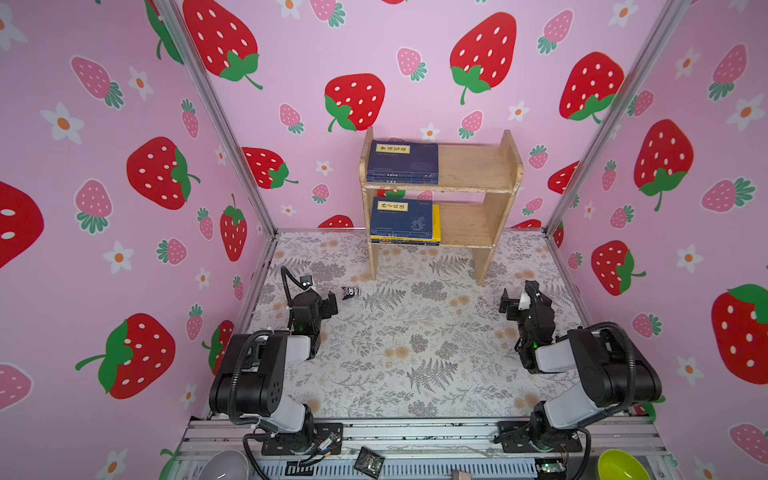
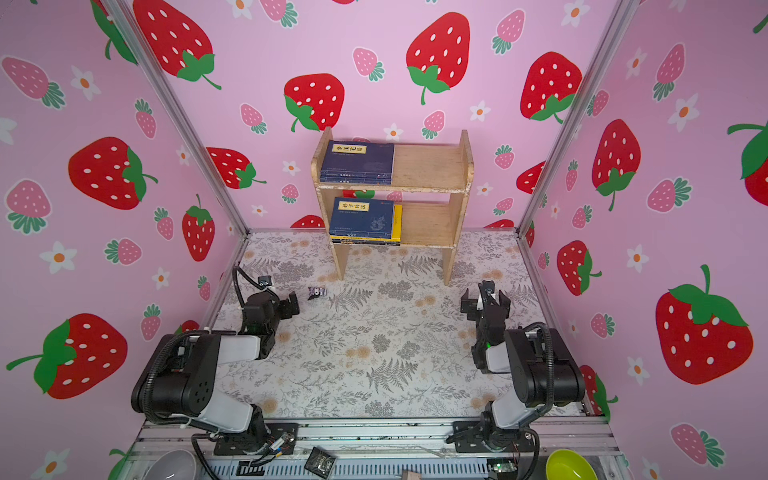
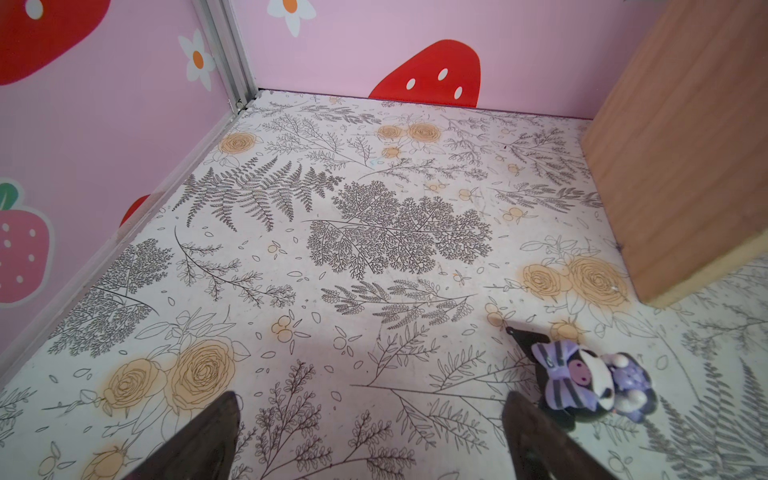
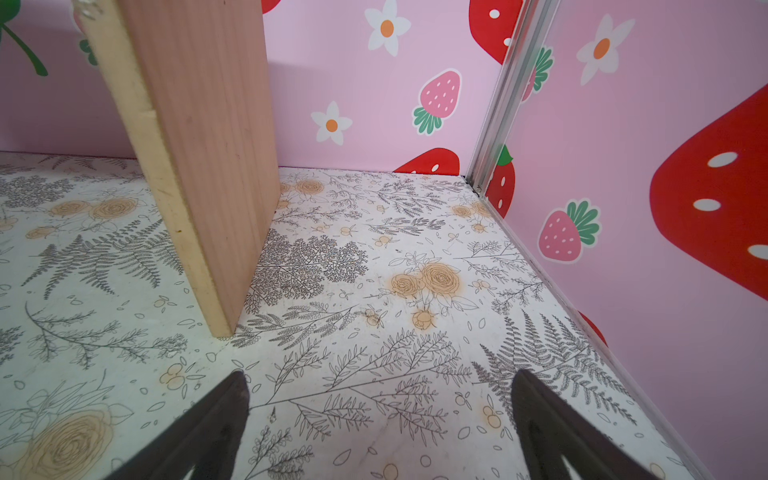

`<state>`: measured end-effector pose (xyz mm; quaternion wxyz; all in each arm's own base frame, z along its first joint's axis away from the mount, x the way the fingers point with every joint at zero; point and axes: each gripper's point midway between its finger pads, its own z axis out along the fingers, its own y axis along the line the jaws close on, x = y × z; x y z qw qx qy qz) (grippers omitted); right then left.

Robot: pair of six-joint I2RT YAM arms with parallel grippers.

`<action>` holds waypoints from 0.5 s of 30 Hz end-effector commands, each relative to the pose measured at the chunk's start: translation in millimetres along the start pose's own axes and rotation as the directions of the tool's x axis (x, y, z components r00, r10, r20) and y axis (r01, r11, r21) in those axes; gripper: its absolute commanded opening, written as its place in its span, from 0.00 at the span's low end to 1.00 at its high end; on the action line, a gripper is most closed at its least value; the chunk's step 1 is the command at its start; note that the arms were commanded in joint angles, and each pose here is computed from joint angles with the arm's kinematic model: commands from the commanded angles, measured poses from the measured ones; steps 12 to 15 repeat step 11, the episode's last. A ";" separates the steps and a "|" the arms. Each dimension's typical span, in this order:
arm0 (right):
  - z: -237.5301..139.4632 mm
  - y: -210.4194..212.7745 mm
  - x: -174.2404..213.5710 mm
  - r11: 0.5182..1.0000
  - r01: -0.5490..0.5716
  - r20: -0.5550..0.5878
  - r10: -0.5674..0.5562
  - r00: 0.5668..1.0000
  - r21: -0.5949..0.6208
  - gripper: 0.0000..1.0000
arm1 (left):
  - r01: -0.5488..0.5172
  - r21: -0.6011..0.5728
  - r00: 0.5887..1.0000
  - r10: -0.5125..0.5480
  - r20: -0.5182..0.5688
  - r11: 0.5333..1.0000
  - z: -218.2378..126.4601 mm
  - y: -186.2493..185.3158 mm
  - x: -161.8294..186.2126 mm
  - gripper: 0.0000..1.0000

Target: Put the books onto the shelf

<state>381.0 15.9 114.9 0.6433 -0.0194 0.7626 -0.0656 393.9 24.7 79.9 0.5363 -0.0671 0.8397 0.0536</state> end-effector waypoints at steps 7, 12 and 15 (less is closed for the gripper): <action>2.3 -1.8 -4.5 1.000 0.009 0.014 -0.009 1.000 0.004 1.00 | 0.000 -0.002 1.000 0.000 0.010 1.000 4.2 -0.9 -7.5 0.99; 1.6 -1.9 -4.9 1.000 0.008 0.017 -0.008 1.000 0.004 1.00 | -0.001 -0.001 1.000 0.001 0.019 1.000 2.6 -0.9 -8.7 0.99; 1.6 -1.9 -4.9 1.000 0.008 0.017 -0.008 1.000 0.004 1.00 | -0.001 -0.001 1.000 0.001 0.019 1.000 2.6 -0.9 -8.7 0.99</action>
